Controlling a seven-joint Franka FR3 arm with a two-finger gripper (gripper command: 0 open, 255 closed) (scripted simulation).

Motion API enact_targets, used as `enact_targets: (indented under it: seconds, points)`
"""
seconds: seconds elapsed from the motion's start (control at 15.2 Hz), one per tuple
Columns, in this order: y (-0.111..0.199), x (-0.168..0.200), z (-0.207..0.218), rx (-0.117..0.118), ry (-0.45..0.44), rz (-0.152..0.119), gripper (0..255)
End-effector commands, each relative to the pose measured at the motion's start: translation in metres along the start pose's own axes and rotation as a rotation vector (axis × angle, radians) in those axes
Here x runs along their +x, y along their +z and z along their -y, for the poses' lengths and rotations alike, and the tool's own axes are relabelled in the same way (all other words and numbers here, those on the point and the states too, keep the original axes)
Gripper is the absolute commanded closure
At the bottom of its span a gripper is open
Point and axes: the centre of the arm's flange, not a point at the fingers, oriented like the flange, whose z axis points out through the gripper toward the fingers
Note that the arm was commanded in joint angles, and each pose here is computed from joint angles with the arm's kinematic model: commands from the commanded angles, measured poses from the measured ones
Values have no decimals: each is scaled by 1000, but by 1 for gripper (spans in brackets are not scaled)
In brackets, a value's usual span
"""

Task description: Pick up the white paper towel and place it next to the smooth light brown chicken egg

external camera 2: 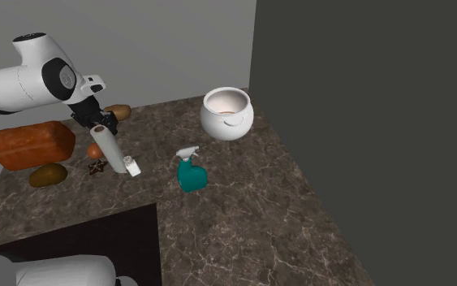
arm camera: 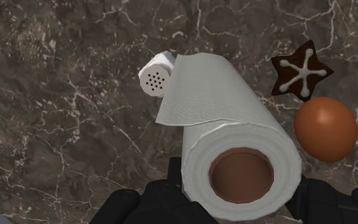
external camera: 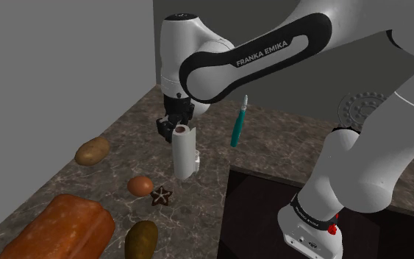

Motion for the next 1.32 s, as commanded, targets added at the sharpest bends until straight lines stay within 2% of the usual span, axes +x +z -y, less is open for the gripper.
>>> enact_targets:
  seconds: [0.0,0.07,0.13,0.46,0.73,1.25]
  points:
    - [0,0,0,0,0,0,255]
    - [0,0,0,0,0,0,255]
    - [0,0,0,0,0,0,0]
    - [0,0,0,0,0,0,0]
    - [-50,0,0,0,0,0,0]
    - [-50,0,0,0,0,0,0]
